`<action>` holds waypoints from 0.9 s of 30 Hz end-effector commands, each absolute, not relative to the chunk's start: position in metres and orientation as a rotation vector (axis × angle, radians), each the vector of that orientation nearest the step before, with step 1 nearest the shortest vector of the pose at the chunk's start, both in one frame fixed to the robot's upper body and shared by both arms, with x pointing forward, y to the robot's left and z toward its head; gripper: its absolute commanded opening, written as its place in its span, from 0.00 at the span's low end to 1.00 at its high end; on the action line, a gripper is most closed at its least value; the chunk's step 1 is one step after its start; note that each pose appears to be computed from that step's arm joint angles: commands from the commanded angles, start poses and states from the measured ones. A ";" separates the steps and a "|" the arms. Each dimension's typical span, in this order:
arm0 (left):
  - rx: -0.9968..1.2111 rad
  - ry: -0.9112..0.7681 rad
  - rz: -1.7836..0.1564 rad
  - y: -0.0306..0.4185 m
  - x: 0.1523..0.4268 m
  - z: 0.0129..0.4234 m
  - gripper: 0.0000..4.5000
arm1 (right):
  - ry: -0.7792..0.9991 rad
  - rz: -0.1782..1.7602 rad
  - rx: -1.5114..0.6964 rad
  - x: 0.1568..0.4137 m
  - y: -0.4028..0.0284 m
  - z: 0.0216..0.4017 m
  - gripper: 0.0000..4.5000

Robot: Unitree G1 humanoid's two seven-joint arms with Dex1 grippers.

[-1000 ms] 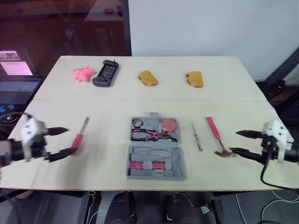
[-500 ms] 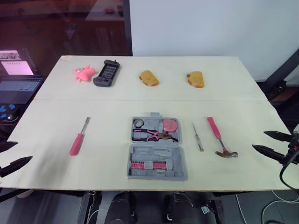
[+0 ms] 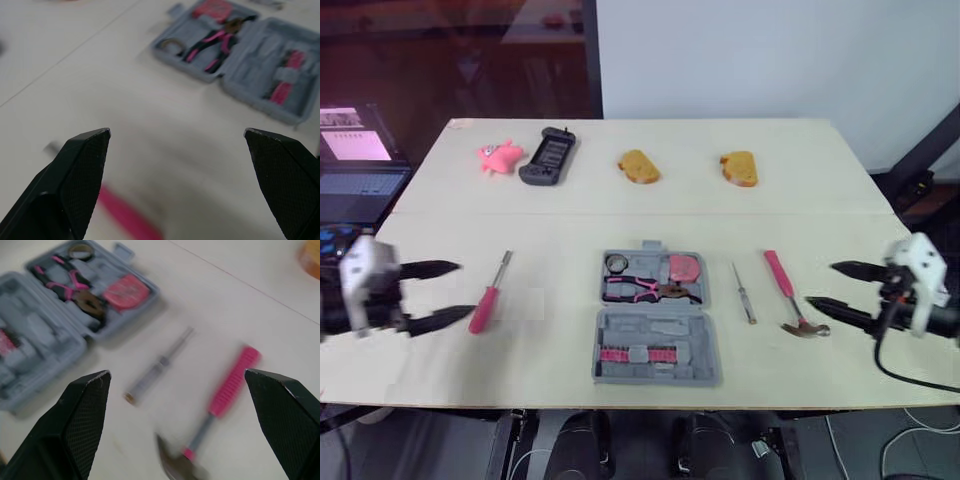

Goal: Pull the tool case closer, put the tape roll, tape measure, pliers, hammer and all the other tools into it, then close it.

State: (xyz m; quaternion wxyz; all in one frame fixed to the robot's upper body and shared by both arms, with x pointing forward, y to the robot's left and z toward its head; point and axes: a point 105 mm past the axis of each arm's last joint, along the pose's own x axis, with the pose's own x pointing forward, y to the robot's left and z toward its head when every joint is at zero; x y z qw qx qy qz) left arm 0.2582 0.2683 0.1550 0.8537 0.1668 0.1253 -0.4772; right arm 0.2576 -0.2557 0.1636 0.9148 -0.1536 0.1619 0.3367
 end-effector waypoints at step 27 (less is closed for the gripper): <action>0.361 0.129 -1.142 0.151 0.250 0.161 1.00 | 0.740 0.210 -0.103 0.333 -0.216 0.090 1.00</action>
